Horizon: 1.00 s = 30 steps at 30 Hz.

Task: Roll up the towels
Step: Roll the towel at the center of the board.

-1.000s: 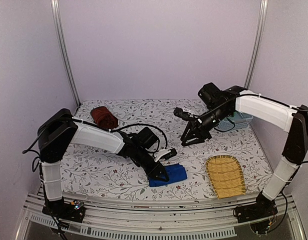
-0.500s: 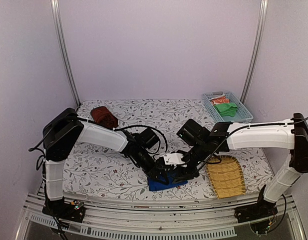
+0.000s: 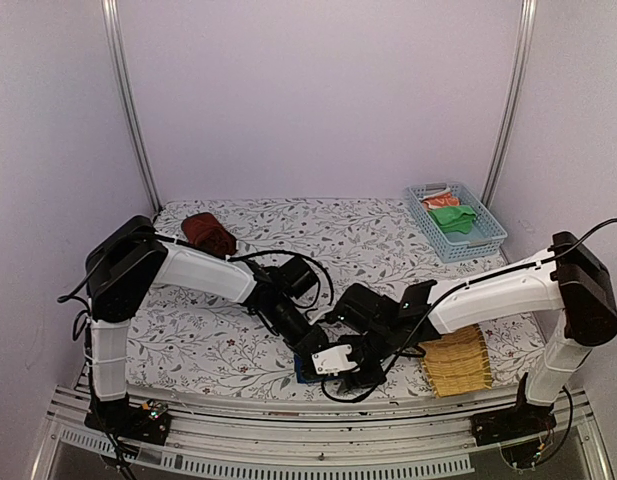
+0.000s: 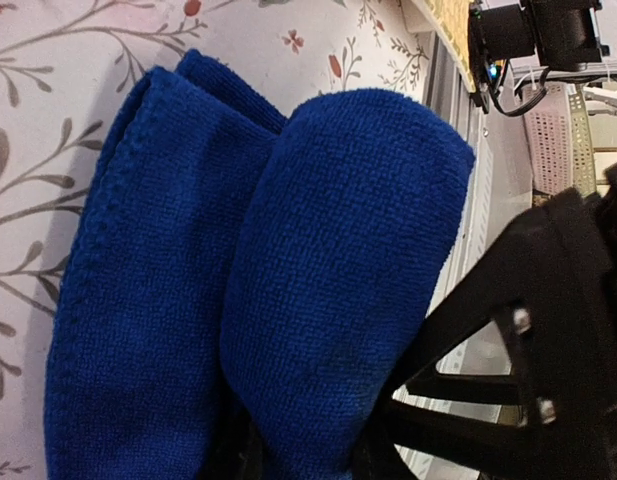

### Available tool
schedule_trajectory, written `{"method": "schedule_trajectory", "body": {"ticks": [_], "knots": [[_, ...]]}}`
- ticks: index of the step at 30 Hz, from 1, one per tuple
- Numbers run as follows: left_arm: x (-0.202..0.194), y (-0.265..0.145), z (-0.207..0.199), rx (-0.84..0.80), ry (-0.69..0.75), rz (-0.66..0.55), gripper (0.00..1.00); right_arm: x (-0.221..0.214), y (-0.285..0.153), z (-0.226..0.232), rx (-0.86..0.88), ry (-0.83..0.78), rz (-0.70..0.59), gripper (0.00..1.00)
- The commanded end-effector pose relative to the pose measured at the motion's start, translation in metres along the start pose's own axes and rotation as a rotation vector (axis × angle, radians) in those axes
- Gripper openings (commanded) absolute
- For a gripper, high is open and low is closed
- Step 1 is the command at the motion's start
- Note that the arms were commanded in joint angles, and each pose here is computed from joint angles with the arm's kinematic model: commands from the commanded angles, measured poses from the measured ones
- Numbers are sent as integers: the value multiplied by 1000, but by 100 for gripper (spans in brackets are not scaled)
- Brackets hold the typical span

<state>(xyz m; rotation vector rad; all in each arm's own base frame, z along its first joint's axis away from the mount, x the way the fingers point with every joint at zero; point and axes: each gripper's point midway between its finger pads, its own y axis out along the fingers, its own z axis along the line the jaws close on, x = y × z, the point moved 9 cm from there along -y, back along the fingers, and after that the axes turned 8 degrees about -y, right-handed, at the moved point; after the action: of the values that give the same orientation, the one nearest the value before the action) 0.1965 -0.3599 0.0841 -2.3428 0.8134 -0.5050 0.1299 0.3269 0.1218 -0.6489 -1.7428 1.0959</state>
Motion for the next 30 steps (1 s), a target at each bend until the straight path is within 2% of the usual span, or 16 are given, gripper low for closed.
{"method": "schedule_trajectory", "body": {"ticks": [1,8,11,17,25,28,30], "knots": [[-40,17,34,143,-157,162,15,-27,25,-5,-117,13,163,46],[-41,18,38,140,-171,167,15,1,-21,-11,-159,-20,33,46],[-42,18,38,144,-174,167,15,5,-30,-13,-171,-15,41,46],[-43,18,39,144,-178,167,15,-6,-22,-14,-214,-8,103,50],[-46,18,38,130,-174,173,16,-28,14,-8,-176,17,197,52],[-44,17,37,129,-165,165,18,-32,23,-2,-127,23,188,44],[-41,13,35,139,-153,138,21,-35,29,1,-102,27,192,32]]}}
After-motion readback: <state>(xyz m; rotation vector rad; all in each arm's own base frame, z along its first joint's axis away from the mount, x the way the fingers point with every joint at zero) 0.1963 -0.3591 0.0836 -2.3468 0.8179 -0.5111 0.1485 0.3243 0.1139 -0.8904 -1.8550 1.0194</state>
